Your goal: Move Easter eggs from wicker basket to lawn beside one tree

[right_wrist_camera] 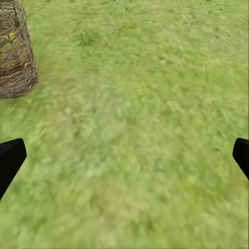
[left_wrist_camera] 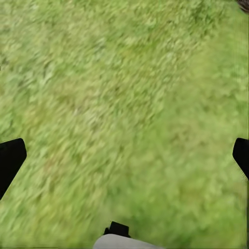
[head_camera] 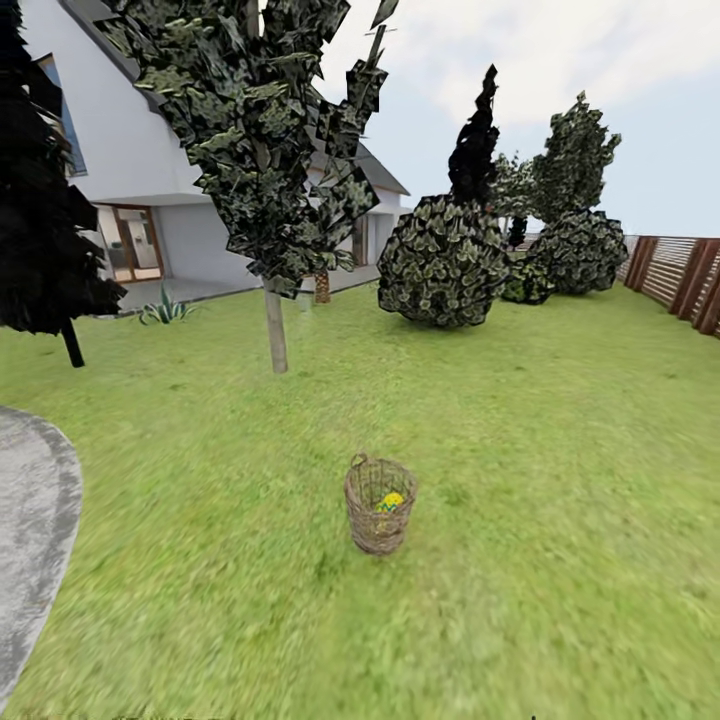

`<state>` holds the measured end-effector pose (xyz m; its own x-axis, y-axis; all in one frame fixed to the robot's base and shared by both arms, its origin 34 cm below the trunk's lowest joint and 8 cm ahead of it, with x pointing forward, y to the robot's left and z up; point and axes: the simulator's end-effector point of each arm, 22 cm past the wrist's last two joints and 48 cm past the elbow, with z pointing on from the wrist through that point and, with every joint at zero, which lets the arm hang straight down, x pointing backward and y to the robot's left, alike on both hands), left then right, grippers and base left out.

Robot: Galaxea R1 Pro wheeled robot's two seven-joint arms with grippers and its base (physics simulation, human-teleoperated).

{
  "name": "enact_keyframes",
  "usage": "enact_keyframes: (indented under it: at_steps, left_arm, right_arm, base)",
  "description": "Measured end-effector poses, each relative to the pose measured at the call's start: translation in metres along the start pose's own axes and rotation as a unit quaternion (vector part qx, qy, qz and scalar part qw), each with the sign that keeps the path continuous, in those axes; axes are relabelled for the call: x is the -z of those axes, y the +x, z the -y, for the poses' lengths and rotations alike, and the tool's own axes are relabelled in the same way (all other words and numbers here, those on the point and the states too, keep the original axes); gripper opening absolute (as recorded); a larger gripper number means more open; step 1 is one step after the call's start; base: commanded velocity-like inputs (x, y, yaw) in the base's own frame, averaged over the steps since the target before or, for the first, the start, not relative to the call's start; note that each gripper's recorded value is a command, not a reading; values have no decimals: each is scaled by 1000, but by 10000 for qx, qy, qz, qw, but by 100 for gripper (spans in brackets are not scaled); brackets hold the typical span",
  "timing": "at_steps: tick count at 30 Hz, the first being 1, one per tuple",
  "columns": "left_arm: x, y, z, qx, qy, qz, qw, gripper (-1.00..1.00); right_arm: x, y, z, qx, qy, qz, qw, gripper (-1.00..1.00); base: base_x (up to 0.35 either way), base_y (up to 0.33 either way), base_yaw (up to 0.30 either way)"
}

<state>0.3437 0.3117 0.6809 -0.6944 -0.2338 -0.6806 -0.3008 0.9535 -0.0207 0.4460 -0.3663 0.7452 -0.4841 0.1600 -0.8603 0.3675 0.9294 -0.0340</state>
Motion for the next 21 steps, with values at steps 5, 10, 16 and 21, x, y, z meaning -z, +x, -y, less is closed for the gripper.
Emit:
enact_keyframes:
  at_steps: [5, 10, 16, 21]
  left_arm:
    - [0, 1, 0, -3, -3, -13, 10000, 100]
    - [0, 2, -1, -4, -7, -29, 10000, 100]
    - [0, 3, -1, -2, -16, -44, 10000, 100]
    - [0, 3, -1, -3, -17, -46, 10000, 100]
  right_arm:
    - [0, 1, 0, 7, -2, -8, 10000, 100]
    - [0, 2, 1, 15, 1, -16, 10000, 100]
    - [0, 3, 1, 25, 5, -31, 10000, 100]
    - [-2, 0, 12, 91, 44, -10, 9999, 100]
  base:
    - [133, -316, 279]
    - [121, -318, 276]
    - [115, -319, 245]
    - [114, -320, 36]
